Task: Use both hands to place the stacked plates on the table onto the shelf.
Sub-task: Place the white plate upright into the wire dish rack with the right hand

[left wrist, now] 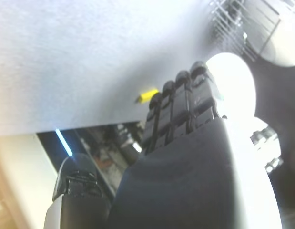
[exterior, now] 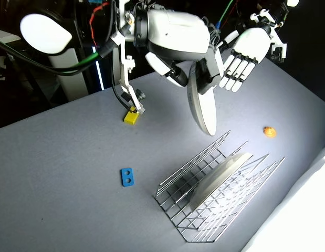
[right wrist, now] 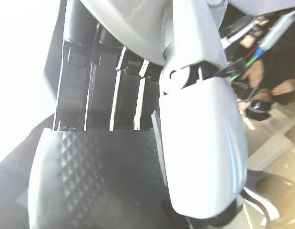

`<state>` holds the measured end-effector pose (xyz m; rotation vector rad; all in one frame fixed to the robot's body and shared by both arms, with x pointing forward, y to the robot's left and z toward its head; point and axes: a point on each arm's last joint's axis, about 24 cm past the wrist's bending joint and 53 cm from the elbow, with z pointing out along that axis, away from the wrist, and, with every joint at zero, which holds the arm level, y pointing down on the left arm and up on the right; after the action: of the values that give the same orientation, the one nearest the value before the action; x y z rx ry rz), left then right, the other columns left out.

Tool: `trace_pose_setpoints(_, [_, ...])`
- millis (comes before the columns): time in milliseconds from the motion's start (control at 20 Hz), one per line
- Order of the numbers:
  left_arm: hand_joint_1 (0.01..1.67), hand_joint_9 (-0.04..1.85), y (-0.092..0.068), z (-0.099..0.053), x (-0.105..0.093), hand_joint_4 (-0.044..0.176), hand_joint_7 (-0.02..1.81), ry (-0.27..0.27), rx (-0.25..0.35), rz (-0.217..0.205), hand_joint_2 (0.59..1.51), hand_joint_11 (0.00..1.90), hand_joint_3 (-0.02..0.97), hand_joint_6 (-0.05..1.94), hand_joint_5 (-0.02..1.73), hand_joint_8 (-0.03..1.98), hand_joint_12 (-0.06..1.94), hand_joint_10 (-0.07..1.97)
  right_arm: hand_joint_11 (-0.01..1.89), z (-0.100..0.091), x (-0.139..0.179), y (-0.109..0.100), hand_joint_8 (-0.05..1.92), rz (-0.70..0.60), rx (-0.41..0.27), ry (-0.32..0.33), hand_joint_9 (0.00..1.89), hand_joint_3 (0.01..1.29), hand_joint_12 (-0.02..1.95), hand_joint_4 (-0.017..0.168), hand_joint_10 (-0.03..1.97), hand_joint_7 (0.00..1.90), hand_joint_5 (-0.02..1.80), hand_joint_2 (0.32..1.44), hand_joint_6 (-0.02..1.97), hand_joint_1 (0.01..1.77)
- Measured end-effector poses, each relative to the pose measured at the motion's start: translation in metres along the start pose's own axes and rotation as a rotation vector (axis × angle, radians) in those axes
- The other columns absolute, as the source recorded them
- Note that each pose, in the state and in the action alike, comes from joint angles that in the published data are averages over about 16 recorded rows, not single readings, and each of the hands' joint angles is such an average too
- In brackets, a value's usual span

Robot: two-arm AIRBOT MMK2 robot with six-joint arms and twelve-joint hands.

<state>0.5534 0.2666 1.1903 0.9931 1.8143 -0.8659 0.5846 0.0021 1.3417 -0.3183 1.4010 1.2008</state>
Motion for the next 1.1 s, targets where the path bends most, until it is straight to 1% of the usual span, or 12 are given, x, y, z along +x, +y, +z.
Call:
trace_pose_setpoints(300, [0.02, 0.02, -0.027, 0.007, -0.006, -0.002, 0.05, -0.021, 0.102, 0.047, 1.149, 0.02, 0.015, 0.0, 0.06, 0.01, 0.01, 0.01, 0.92, -0.001, -0.027, -0.03, 0.9, 0.135, 0.082, -0.043, 1.07, 0.02, 1.1, -0.004, 0.92, 1.01, 0.88, 0.97, 1.01, 1.36])
trace_pose_setpoints(500, [0.02, 0.02, -0.044, 0.01, -0.011, -0.002, 0.05, -0.037, 0.159, 0.071, 1.148, 0.02, 0.016, 0.0, 0.05, 0.01, 0.01, 0.01, 0.92, -0.002, -0.037, -0.053, 0.89, 0.226, 0.138, -0.057, 1.08, 0.02, 1.1, -0.006, 0.93, 1.01, 0.88, 0.97, 1.0, 1.37])
trace_pose_setpoints(700, [0.02, 0.02, -0.059, 0.013, -0.014, -0.002, 0.04, -0.05, 0.206, 0.085, 1.148, 0.02, 0.016, 0.0, 0.05, 0.01, 0.01, 0.01, 0.93, -0.004, -0.042, -0.075, 0.87, 0.303, 0.189, -0.066, 1.09, 0.02, 1.09, -0.007, 0.93, 1.02, 0.89, 0.97, 0.99, 1.37])
trace_pose_setpoints(850, [0.02, 0.02, -0.068, 0.014, -0.016, -0.002, 0.04, -0.055, 0.231, 0.087, 1.147, 0.02, 0.016, 0.0, 0.04, 0.01, 0.01, 0.01, 0.94, -0.004, -0.043, -0.087, 0.86, 0.346, 0.219, -0.064, 1.09, 0.02, 1.08, -0.008, 0.93, 1.02, 0.9, 0.97, 0.98, 1.37])
trace_pose_setpoints(1100, [0.02, 0.02, -0.076, 0.017, -0.021, -0.002, 0.03, -0.078, 0.243, 0.08, 1.147, 0.02, 0.016, 0.0, 0.03, 0.01, 0.01, 0.01, 0.94, 0.0, -0.041, -0.104, 0.85, 0.415, 0.259, -0.058, 1.11, 0.02, 1.07, -0.008, 0.92, 1.03, 0.9, 0.97, 0.96, 1.37])
